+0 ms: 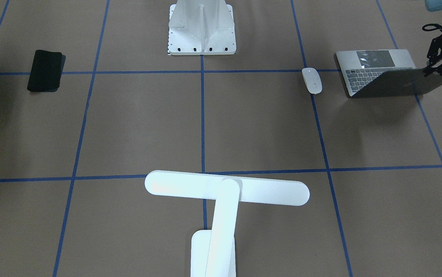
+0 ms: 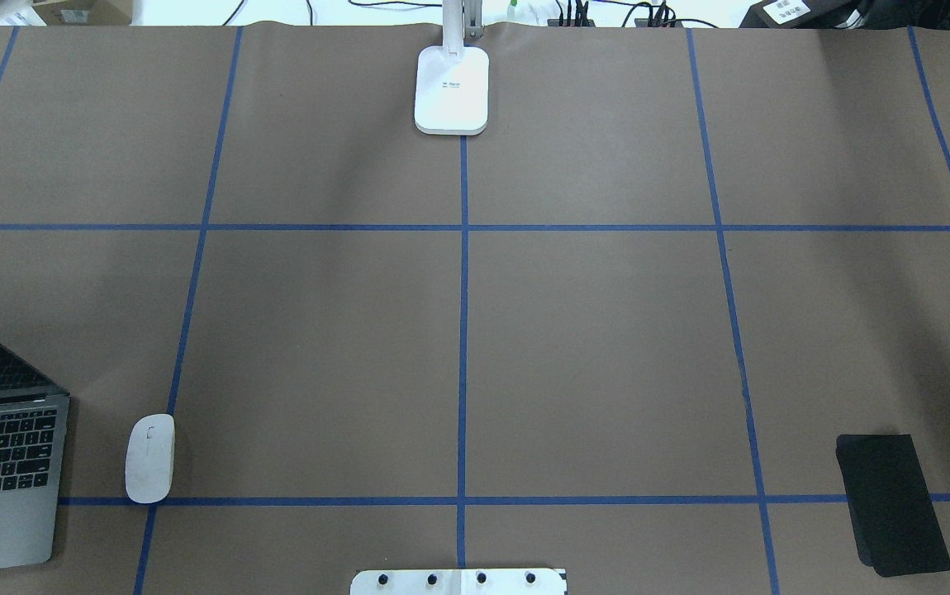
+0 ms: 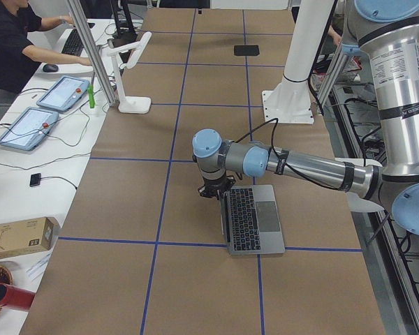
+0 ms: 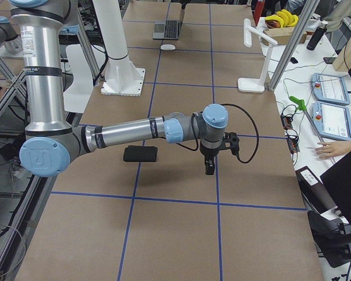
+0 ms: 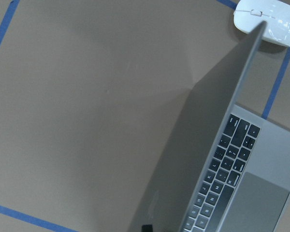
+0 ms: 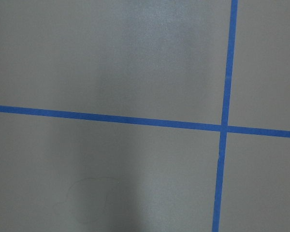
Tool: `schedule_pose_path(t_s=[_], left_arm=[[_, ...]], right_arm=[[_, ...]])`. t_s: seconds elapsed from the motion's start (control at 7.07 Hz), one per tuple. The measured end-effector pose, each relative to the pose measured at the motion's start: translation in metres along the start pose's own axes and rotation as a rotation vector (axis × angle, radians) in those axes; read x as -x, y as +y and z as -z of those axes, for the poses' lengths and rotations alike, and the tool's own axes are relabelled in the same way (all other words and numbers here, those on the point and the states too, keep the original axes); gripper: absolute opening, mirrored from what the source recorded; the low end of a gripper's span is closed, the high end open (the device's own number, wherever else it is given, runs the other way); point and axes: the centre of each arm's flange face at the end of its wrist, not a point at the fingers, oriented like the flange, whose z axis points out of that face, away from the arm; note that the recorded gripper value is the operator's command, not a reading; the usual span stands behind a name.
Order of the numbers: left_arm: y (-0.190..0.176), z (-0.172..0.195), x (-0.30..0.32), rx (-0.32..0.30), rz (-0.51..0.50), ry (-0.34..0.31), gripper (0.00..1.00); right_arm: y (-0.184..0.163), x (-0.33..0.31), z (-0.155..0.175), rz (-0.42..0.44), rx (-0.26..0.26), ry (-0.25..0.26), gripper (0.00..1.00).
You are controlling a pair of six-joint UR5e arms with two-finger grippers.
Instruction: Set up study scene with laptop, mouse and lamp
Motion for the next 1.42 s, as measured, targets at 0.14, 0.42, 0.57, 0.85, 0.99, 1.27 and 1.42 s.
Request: schedule_pose_path(t_s=[0.14,0.42,0.57,0.85,0.99,1.27,1.42], left_arm=[[0.001,0.000,0.000,0.000,0.001,0.000,0.10],[0.002,-0.001,0.000,0.001,0.005,0.002,0.00],[0.003,-0.001,0.000,0.001,0.006,0.003,0.00],[0.003,0.000,-0.001,-0.001,0.000,0.003,0.00],[0.003,0.000,-0.002,-0.001,0.000,0.004,0.00],[-0.004,0.008,-0.006,0.002,0.008,0.008,0.00],[-0.009,0.015,-0.010,0.005,0.015,0.011,0.00]], right_arm=[[0.000,0.000,0.000,0.000,0.000,0.000,1.00],[0.000,0.000,0.000,0.000,0.001,0.000,1.00],[0.000,0.000,0.000,0.000,0.001,0.000,1.00],[0.000,0.000,0.000,-0.001,0.001,0.000,1.00],[0.000,0.000,0.000,0.000,0.001,0.000,1.00],[0.000,0.000,0.000,-0.001,0.001,0.000,1.00],[0.000,0.000,0.000,-0.001,0.001,0.000,1.00]])
